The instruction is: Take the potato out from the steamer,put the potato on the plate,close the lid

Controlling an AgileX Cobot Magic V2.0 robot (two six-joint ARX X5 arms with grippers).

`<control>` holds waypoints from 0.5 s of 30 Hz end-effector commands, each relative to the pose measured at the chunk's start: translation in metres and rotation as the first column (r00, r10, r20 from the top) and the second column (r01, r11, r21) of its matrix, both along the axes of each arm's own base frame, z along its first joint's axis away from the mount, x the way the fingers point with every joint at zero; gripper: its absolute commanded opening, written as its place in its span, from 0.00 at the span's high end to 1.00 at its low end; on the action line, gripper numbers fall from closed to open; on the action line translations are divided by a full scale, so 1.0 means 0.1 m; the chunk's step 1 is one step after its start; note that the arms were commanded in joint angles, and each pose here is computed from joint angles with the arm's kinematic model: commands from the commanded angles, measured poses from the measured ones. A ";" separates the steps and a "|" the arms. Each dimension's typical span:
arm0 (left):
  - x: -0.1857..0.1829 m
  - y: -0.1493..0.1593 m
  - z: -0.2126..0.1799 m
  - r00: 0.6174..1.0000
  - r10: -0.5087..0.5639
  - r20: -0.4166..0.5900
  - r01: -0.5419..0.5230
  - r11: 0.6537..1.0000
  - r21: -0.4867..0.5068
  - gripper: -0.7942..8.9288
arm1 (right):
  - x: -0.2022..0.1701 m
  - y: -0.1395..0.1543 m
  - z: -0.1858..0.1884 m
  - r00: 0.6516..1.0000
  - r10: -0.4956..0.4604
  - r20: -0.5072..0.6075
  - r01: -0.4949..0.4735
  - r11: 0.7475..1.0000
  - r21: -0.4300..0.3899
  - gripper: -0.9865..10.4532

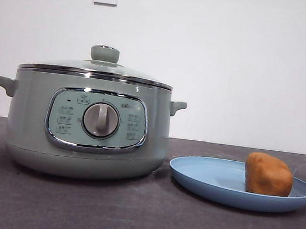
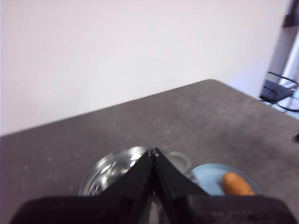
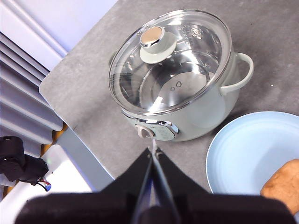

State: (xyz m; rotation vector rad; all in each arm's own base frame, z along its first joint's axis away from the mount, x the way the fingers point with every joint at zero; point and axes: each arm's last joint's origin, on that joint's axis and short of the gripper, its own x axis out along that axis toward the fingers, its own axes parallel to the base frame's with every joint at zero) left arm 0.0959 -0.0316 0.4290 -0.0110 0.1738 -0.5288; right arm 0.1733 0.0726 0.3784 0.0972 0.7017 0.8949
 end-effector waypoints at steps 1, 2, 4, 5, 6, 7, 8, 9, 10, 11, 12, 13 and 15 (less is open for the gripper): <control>0.00 0.04 -0.56 0.999 0.047 0.013 -0.046 0.998 -0.049 0.92 | 0.01 0.00 0.00 1.000 0.004 0.010 -0.004 1.000 -0.001 0.91; -0.01 0.06 -0.71 0.997 0.063 0.033 -0.061 0.996 -0.066 0.92 | 0.01 0.00 0.00 1.000 0.004 0.010 -0.004 1.000 -0.002 0.91; -0.04 0.09 -0.97 0.993 0.092 0.070 -0.085 0.992 -0.097 0.92 | 0.01 0.00 0.00 1.000 0.004 0.010 -0.004 1.000 -0.001 0.91; -0.05 0.10 -1.11 0.990 0.107 0.090 -0.096 0.989 -0.116 0.92 | 0.01 0.00 0.00 1.000 0.004 0.010 -0.004 1.000 -0.001 0.91; -0.06 0.11 -1.21 0.987 0.120 0.107 -0.106 0.986 -0.129 0.92 | 0.01 0.00 0.00 1.000 0.004 0.010 -0.004 1.000 -0.001 0.91; -0.07 0.13 -1.33 0.983 0.132 0.127 -0.114 0.984 -0.141 0.92 | 0.01 0.00 0.00 1.000 0.004 0.010 -0.004 1.000 -0.001 0.91; -0.07 0.13 -1.44 0.979 0.143 0.142 -0.121 0.981 -0.155 0.92 | 0.01 0.00 0.00 1.000 0.004 0.010 -0.004 1.000 -0.001 0.91; -0.07 0.14 -1.55 0.976 0.155 0.152 -0.129 0.977 -0.167 0.92 | 0.01 0.00 0.00 1.000 0.004 0.010 -0.004 1.000 -0.001 0.91; -0.06 0.15 -1.64 0.974 0.164 0.158 -0.135 0.975 -0.176 0.92 | 0.01 0.00 0.00 1.000 0.004 0.010 -0.004 1.000 -0.001 0.91; -0.06 0.16 -1.72 0.972 0.173 0.158 -0.143 0.972 -0.186 0.92 | 0.01 0.00 0.00 1.000 0.004 0.010 -0.004 1.000 -0.001 0.91; -0.05 0.17 -1.83 0.971 0.183 0.156 -0.151 0.969 -0.198 0.92 | 0.01 0.00 0.00 1.000 0.004 0.010 -0.004 1.000 -0.001 0.91; -0.04 0.17 -1.92 0.970 0.190 0.151 -0.157 0.965 -0.210 0.92 | 0.01 0.00 0.00 1.000 0.004 0.010 -0.004 1.000 -0.001 0.91; -0.03 0.18 -2.08 0.969 0.204 0.136 -0.169 0.958 -0.233 0.92 | 0.01 0.00 0.00 1.000 0.004 0.010 -0.004 1.000 -0.001 0.91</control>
